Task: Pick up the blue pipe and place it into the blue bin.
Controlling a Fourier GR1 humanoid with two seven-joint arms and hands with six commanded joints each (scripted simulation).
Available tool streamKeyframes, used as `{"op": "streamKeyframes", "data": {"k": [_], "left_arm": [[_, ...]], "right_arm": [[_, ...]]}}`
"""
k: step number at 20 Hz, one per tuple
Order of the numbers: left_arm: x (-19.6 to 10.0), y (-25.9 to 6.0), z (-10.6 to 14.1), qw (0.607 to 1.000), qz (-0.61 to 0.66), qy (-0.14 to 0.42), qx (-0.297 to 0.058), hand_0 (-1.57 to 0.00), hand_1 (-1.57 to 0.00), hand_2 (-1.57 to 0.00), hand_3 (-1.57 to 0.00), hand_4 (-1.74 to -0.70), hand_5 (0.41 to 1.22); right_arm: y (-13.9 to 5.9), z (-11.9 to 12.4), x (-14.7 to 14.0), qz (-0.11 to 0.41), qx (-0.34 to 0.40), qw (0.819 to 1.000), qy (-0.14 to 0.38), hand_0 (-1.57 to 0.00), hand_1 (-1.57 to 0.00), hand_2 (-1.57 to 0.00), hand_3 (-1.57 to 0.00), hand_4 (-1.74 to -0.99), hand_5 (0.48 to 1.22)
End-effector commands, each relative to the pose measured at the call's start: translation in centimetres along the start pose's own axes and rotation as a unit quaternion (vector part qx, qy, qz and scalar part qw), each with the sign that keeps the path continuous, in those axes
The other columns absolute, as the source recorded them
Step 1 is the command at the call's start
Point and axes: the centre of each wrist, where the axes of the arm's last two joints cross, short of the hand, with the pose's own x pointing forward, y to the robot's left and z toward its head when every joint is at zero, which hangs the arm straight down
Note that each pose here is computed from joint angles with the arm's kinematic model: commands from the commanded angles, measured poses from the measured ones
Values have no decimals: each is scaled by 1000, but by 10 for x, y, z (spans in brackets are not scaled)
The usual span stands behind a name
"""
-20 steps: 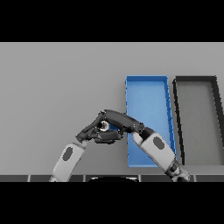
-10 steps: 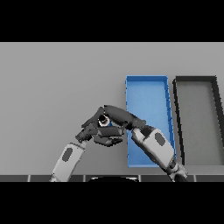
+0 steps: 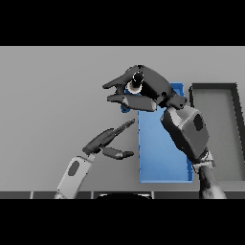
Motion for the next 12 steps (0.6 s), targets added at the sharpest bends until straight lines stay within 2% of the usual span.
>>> {"op": "streamKeyframes", "data": {"k": [1, 4, 8, 9, 12], "left_arm": [[-2, 1, 0, 1000, -1, 4, 2, -1, -1, -1, 0, -898, 430], [-5, 3, 4, 1000, -5, 3, 1, 0, 0, 0, 0, -890, 421], [-4, 3, 4, 1000, -18, -4, 6, 1, 1, 1, 1, -877, 412], [-4, 7, 5, 1000, -18, -5, 6, 1, 1, 1, 1, -874, 413], [-4, 3, 5, 1000, -17, -6, 1, 1, 1, 1, 1, -867, 419]], "right_arm": [[-10, -4, 6, 15, -26, 1000, 4, -1571, -1571, -1571, -1571, -1741, 1221], [-48, -1, 8, 25, -92, 995, 37, -1571, -1571, -1571, -1571, -1741, 1221], [-89, 27, -7, 53, -161, 982, 80, -1571, -1571, -1571, -1571, -1741, 1221], [-98, 38, -12, 47, -175, 979, 90, -1571, -1571, -1571, -1571, -1741, 1221], [-104, 67, -39, 27, -217, 966, 135, -1571, -1571, -1571, -1571, -1741, 1221]]}}
